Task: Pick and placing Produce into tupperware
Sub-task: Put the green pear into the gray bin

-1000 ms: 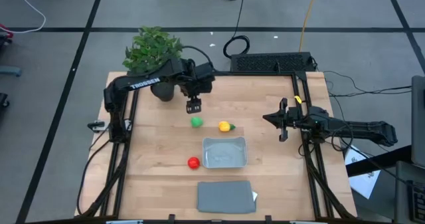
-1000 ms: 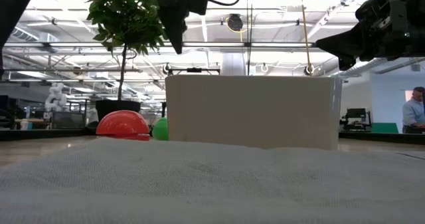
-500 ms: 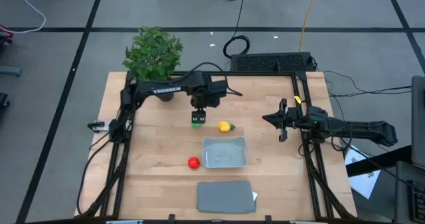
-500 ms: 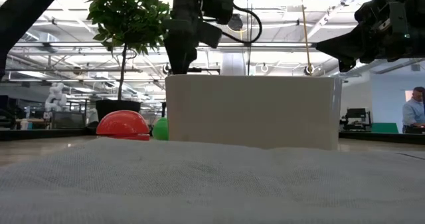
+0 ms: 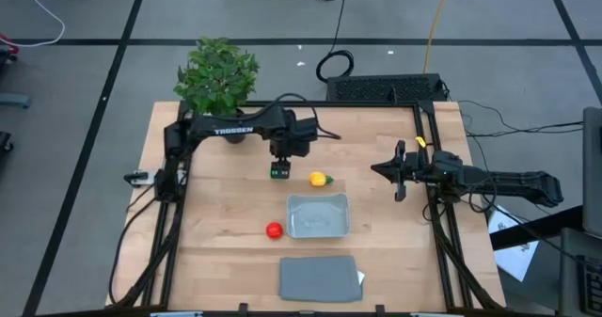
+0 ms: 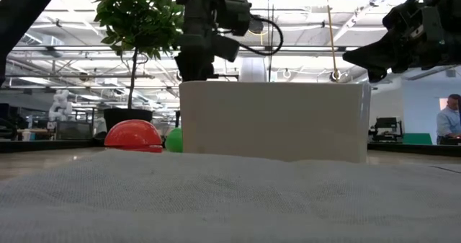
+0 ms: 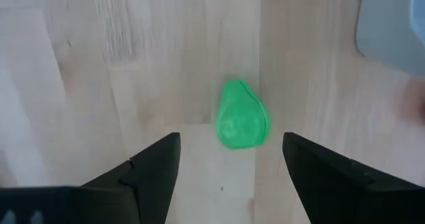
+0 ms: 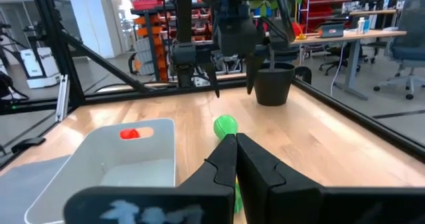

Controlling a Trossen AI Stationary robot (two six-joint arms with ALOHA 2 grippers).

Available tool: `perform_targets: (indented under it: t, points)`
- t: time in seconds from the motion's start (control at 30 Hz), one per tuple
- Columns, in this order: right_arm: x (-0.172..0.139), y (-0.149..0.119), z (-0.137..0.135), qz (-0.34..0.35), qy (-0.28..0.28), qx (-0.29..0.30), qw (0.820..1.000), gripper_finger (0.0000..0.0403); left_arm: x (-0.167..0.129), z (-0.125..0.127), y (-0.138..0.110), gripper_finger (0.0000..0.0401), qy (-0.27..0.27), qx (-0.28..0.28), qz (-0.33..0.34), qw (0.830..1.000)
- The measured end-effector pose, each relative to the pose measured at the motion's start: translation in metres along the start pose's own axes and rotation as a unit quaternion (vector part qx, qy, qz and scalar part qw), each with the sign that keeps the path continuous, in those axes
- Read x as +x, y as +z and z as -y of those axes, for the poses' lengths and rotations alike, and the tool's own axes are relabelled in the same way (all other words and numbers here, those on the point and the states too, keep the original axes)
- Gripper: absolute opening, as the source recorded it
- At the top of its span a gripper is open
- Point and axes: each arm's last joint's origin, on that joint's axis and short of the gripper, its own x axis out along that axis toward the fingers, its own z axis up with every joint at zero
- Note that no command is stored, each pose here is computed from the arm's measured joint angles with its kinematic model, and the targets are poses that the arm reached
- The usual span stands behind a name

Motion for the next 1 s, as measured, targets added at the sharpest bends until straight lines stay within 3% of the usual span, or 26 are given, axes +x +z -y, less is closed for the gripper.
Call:
perform_targets:
  t: [0.23, 1.0]
  points:
    - [0.0, -0.001, 0.0, -0.003, 0.0, 0.001, 1.0, 0.0, 0.009, 0.004, -0.013, 0.0271, 0.001, -0.003, 0.039, 0.999]
    - [0.0, -0.001, 0.0, -0.005, 0.0, -0.002, 1.0, 0.0, 0.057, 0.011, -0.029, 0.0271, -0.02, -0.007, 0.011, 1.0]
